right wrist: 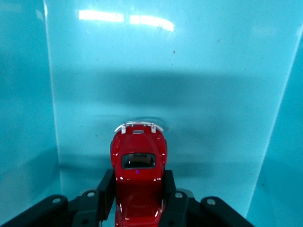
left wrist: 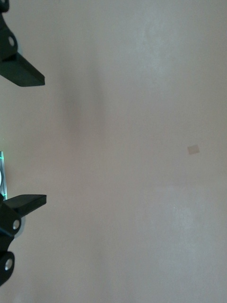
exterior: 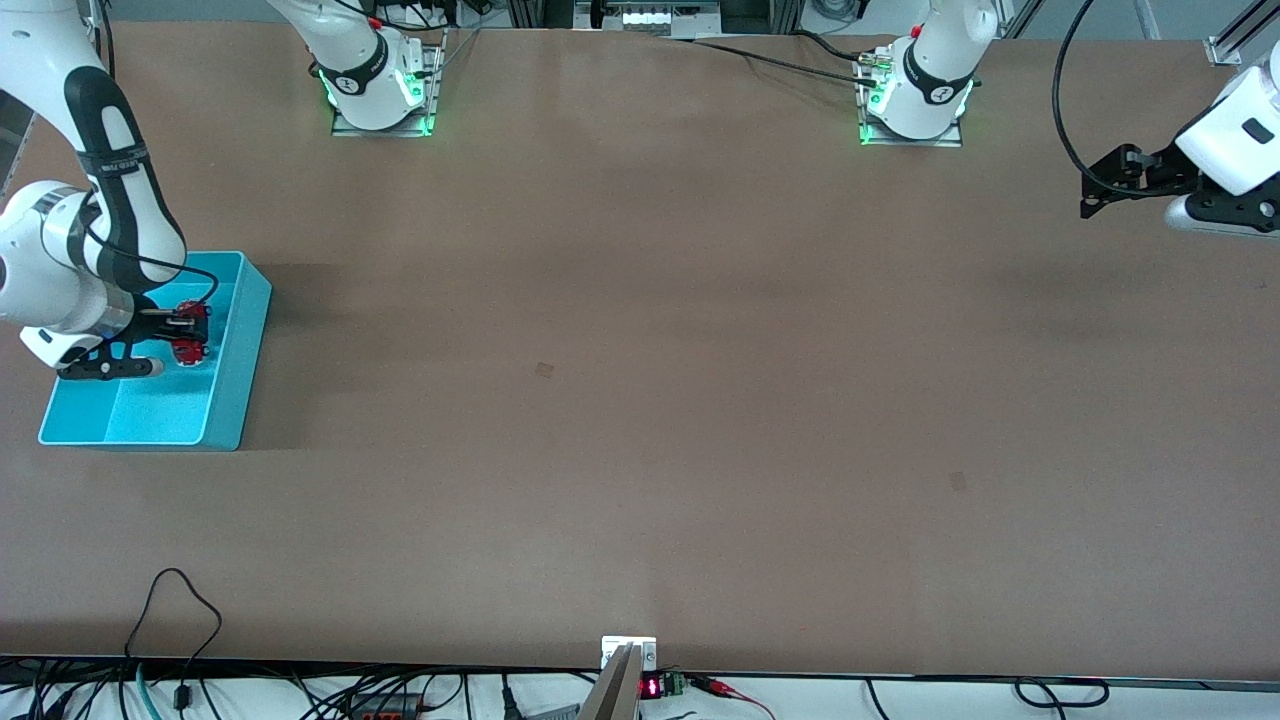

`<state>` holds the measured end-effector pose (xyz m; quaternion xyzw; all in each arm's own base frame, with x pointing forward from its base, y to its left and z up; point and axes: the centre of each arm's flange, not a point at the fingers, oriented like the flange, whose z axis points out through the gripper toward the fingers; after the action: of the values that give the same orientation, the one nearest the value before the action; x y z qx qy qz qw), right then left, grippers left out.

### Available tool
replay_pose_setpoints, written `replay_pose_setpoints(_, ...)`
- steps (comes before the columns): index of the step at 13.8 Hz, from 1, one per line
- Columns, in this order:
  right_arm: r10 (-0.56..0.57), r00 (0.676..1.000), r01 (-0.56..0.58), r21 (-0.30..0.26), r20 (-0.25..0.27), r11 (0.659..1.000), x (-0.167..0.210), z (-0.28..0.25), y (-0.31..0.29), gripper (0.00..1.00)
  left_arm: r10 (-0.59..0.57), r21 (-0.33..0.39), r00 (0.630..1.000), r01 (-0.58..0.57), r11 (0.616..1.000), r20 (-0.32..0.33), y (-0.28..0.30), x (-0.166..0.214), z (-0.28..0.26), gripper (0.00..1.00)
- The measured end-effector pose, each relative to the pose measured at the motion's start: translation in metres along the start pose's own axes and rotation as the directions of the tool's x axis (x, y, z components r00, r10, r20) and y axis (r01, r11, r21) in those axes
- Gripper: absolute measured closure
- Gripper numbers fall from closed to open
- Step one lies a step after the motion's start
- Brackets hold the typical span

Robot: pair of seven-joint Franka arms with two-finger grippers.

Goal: Wind red beetle toy and store in blue box

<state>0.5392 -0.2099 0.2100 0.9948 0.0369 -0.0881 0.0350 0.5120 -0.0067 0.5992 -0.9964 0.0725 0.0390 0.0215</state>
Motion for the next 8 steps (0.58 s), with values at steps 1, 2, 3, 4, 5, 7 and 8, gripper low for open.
replay_pose_setpoints(1,0.0,1.0,0.0,0.002,0.009,1.0,0.0,0.006,0.0,0.56,0.01,0.002,1.0,-0.01,1.0,-0.001,0.005,0.001,0.0,0.0)
replay_pose_setpoints(2,0.0,1.0,0.0,0.003,0.015,1.0,-0.001,0.01,0.0,0.56,0.02,0.004,1.0,-0.02,1.0,-0.001,0.011,0.001,0.0,0.0)
replay_pose_setpoints(3,0.002,1.0,-0.002,0.003,0.017,1.0,-0.001,0.012,0.001,0.56,0.027,0.005,1.0,-0.027,1.0,-0.001,0.015,0.002,-0.001,0.0)
replay_pose_setpoints(4,0.004,1.0,-0.004,0.002,0.018,1.0,-0.002,0.012,0.002,0.56,0.029,0.006,1.0,-0.029,1.0,-0.001,0.016,0.002,-0.001,0.0)
replay_pose_setpoints(5,0.007,1.0,-0.007,0.002,0.018,1.0,-0.002,0.012,0.004,0.56,0.029,0.006,1.0,-0.029,1.0,-0.001,0.016,0.002,-0.001,0.0)
replay_pose_setpoints(7,0.004,1.0,-0.004,0.003,0.02,1.0,-0.003,0.014,0.006,0.41,0.03,0.006,1.0,-0.03,1.0,-0.001,0.017,0.002,-0.001,0.0)
replay_pose_setpoints(8,-0.001,1.0,0.001,0.003,0.018,1.0,-0.003,0.013,0.006,0.33,0.031,0.006,1.0,-0.031,0.999,-0.001,0.017,0.002,-0.001,0.0)
